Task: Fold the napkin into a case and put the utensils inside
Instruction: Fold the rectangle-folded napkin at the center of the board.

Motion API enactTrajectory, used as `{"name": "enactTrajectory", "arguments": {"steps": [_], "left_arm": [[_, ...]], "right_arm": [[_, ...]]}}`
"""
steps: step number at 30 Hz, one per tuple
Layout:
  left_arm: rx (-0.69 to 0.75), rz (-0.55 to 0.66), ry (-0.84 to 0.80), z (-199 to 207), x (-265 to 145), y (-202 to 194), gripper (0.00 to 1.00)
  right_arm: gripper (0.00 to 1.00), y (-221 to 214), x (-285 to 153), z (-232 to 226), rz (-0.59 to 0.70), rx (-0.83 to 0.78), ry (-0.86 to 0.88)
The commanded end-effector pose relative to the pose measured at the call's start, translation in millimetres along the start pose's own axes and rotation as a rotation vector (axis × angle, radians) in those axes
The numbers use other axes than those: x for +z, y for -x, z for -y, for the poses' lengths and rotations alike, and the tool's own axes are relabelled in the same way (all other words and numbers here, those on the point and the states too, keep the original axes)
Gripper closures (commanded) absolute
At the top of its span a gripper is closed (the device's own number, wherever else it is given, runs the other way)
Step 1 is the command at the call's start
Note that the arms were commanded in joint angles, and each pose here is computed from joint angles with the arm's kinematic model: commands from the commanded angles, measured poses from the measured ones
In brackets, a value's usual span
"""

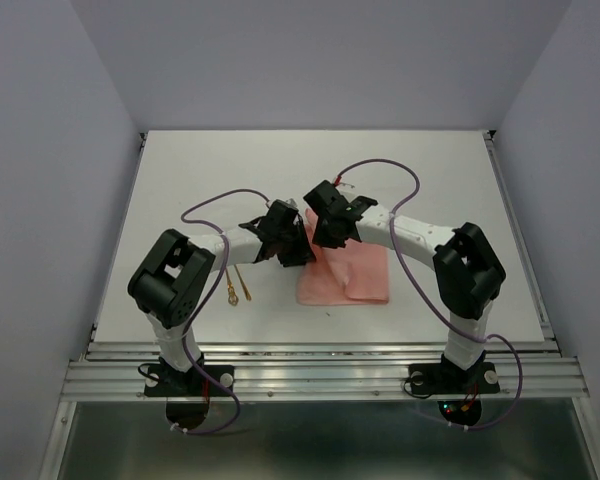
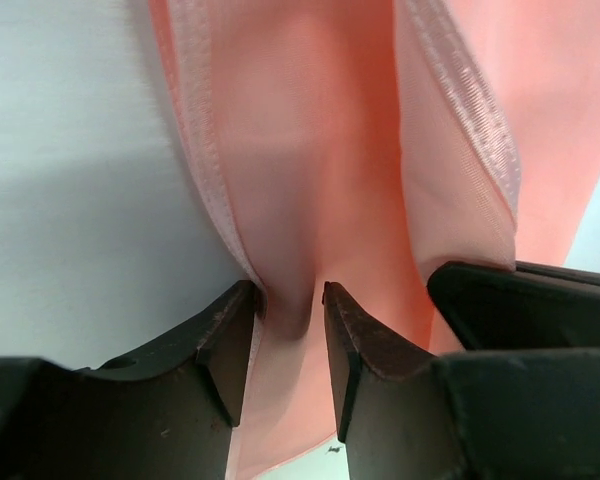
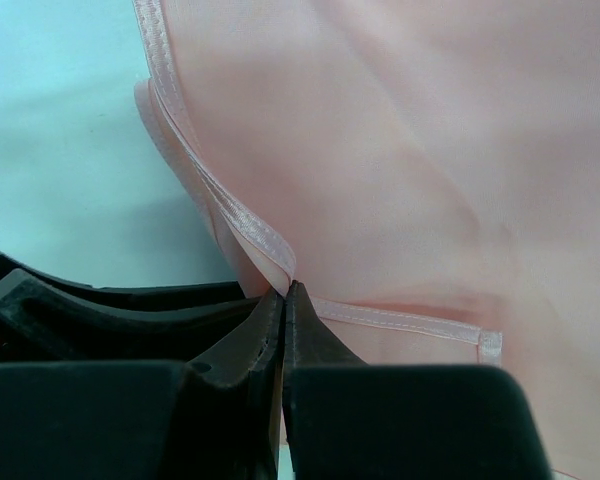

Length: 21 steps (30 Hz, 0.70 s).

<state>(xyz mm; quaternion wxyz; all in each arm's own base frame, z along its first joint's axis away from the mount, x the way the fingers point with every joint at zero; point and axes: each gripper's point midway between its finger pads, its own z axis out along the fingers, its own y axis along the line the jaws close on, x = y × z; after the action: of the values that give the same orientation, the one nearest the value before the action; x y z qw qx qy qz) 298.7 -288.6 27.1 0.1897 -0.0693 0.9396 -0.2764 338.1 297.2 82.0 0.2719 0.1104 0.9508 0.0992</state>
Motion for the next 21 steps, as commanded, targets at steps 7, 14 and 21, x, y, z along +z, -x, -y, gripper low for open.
{"name": "enactTrajectory", "arguments": {"steps": [7, 14, 21], "left_arm": [[0.037, 0.087, 0.196, -23.5, -38.5, 14.3, 0.54], [0.028, 0.1, 0.325, -53.3, -28.7, 15.6, 0.76], [0.035, 0.058, 0.285, -50.6, -14.9, 7.0, 1.0]], "right_arm": [[0.99, 14.6, -11.8, -1.0, 0.053, 0.038, 0.012], [0.99, 14.7, -12.7, -6.1, 0.048, 0.029, 0.038], [0.99, 7.3, -6.5, -8.7, 0.023, 0.016, 0.057]]}}
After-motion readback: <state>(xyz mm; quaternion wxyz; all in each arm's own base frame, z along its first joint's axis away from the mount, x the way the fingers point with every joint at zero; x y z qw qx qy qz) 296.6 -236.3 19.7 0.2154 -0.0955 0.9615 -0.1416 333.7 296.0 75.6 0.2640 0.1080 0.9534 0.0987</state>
